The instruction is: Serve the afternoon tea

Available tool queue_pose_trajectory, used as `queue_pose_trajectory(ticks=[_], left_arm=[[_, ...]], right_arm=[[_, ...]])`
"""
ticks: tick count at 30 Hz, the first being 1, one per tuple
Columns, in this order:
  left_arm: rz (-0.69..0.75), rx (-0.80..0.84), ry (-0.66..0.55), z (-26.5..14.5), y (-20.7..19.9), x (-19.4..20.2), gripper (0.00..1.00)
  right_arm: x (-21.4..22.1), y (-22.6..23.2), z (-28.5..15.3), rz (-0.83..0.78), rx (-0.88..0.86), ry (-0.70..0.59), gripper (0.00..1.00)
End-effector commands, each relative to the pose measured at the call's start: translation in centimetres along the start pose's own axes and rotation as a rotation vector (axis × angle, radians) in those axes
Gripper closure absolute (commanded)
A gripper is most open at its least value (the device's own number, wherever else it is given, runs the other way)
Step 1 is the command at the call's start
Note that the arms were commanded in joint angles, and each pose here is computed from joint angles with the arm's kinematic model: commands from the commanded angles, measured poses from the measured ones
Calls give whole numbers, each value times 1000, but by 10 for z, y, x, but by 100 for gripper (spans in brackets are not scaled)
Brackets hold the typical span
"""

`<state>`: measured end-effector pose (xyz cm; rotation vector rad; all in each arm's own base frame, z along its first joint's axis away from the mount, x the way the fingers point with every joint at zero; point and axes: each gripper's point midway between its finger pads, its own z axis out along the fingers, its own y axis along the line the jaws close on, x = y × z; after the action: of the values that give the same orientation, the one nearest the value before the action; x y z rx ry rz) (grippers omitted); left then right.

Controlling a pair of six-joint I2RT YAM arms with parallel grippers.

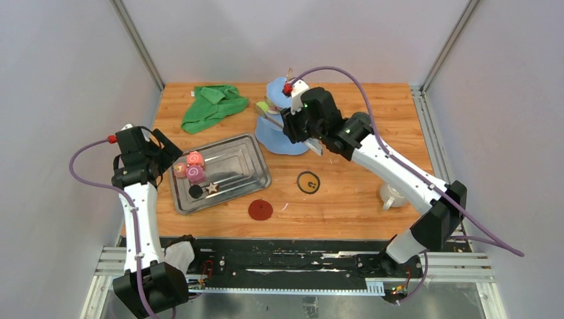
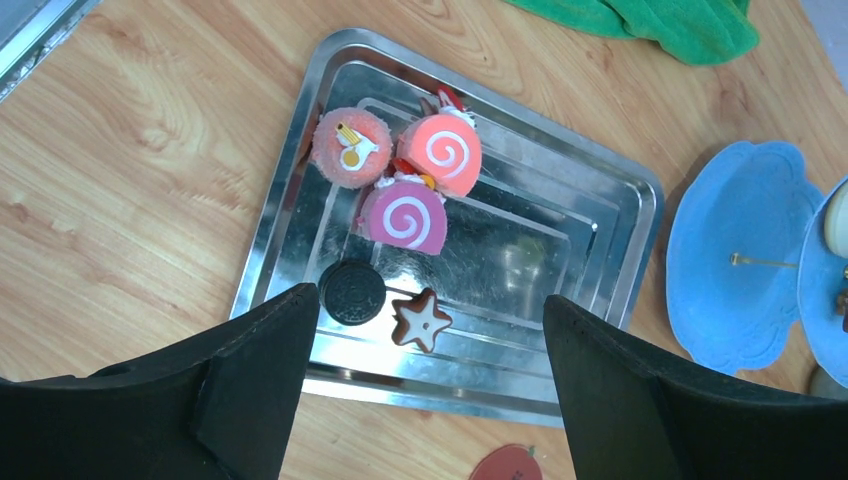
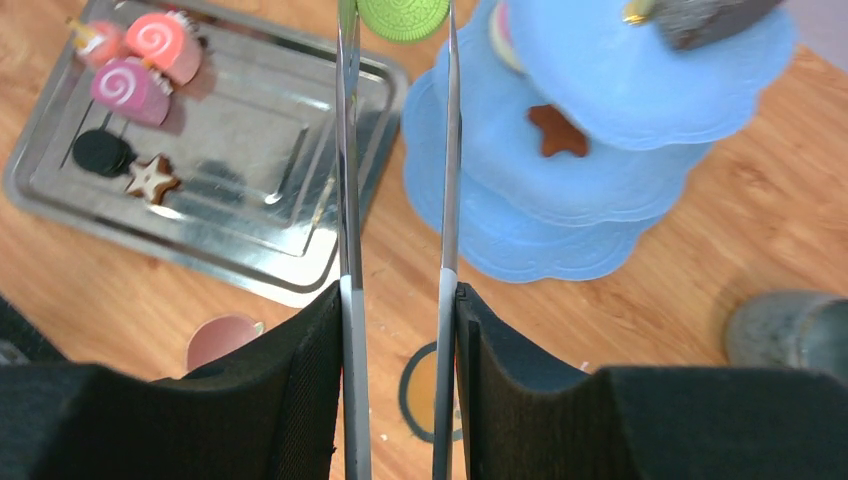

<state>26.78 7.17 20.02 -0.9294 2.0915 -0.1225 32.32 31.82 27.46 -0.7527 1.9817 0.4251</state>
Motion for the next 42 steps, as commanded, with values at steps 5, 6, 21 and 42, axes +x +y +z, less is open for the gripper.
queue_pose_trajectory(ticks=[5,6,21,42], left_arm=[[12,46,-28,-3,-12,-11,13],[12,45,-28,-4,-12,-11,13],[14,46,-22,-2,-12,-11,13],[16,46,-20,-2,-11,-8,13]], right_arm=[[-44,-52,-1,51,121,-100,79],[-45,-55,0,53,127,-102,79],[-32,-77,23,119,182,-65,77],[-27,-82,8,160,193,-94,72]])
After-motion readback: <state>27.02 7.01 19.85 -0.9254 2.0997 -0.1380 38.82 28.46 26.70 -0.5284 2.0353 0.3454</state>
